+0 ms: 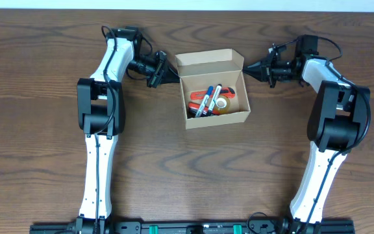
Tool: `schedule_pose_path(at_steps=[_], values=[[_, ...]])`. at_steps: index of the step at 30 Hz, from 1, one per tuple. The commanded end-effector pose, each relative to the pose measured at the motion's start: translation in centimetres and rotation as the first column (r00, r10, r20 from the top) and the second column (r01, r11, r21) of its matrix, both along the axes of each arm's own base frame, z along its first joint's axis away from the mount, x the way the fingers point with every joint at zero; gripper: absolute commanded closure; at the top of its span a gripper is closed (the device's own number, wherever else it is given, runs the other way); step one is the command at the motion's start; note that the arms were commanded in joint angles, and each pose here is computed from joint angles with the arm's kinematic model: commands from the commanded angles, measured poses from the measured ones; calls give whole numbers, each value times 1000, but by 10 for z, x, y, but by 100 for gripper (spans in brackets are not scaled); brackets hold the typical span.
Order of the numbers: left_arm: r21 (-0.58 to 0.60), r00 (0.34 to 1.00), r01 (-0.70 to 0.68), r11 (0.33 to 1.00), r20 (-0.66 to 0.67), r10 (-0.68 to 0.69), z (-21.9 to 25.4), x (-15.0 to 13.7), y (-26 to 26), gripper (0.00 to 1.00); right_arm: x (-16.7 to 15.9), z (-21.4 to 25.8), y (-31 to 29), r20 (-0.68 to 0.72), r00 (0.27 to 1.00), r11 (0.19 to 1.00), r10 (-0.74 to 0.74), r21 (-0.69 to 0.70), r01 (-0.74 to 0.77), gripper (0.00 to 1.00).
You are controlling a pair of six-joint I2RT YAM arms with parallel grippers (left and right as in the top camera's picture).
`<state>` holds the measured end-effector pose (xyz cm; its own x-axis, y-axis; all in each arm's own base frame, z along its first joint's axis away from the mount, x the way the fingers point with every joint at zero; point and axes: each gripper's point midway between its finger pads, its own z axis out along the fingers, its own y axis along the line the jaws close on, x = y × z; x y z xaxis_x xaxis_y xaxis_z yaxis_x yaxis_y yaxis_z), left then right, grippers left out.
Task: Pack container
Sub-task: 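Move both grippers to the box lid flaps on either side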
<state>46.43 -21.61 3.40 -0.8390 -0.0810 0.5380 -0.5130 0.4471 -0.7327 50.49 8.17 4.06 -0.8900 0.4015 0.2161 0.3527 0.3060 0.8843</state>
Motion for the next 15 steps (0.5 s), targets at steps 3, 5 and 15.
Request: schedule_pose_path(at_steps=[3,5,15], values=[[-5,1000,-1,1000,-22,1,-8,-2,0,94,2,17,15,17,1000,998,20,64,-21,99],[-6,1000,0,1000,-20,0,-7,-2,-1,94,2,18,19,25,999,997,30,71,-32,98],[-39,1000,1,999,-22,-2,-2,-3,-6,94,-1,19,36,24,998,995,62,72,-63,98]])
